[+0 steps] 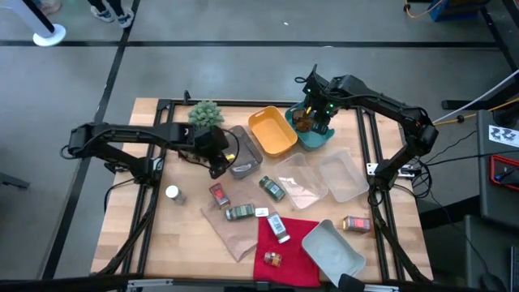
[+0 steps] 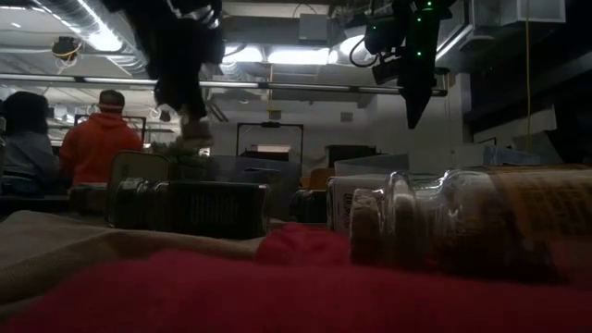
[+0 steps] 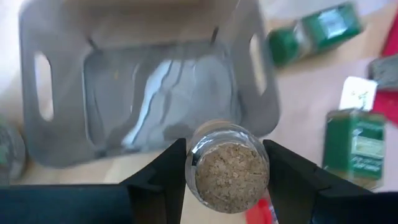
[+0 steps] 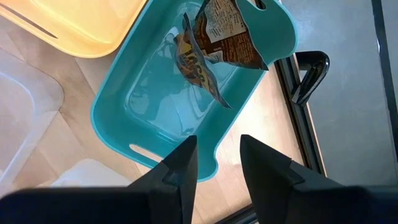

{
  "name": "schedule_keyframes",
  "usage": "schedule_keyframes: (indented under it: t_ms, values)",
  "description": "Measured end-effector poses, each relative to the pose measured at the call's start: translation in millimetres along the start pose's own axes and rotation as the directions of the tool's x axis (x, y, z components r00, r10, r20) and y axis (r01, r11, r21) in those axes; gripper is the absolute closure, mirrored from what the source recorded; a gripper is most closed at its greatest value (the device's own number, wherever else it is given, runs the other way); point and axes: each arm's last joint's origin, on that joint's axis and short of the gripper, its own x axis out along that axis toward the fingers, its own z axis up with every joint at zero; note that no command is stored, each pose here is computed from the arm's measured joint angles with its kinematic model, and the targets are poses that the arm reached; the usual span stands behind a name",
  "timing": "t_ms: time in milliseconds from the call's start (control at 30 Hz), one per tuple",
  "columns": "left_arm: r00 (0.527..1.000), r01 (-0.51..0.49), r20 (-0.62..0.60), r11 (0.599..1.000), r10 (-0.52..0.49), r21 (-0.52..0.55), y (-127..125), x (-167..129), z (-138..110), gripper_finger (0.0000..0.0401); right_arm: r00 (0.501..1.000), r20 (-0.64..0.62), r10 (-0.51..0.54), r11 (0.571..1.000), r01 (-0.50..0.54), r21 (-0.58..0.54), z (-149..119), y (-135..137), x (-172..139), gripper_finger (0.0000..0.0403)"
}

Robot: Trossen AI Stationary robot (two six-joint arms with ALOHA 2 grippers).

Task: Sort spices by type
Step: Put the top brown seasoning bottle into the black bin

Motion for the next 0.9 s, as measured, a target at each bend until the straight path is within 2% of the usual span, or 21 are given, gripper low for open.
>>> schedule_keyframes:
  t_ms: [233, 333, 633, 900]
  values:
    - [0.991, 0.013, 0.133, 1.0, -0.011, -0.016, 6, -10, 21, 0.024, 1.0, 0.0, 0.0, 1.0, 0.0, 0.0, 0, 0, 0, 0.0281]
    - [0.99, -0.012, 0.14, 1.0, 0.015, -0.023, 15, -5, 26, 0.024, 1.0, 0.0, 0.0, 1.0, 0.0, 0.0, 0, 0, 0, 0.0281]
    - [0.994, -0.109, 0.017, 0.992, 0.11, -0.059, 49, 34, 32, 0.024, 1.0, 0.001, 0.0, 1.0, 0.0, 0.0, 0, 0, 0, 0.0281]
    - [0.981, -0.153, -0.132, 0.985, 0.142, -0.077, 64, 79, 28, 0.024, 1.0, 0.003, -0.001, 1.0, 0.001, 0.001, 0, 0, 0, 0.0281]
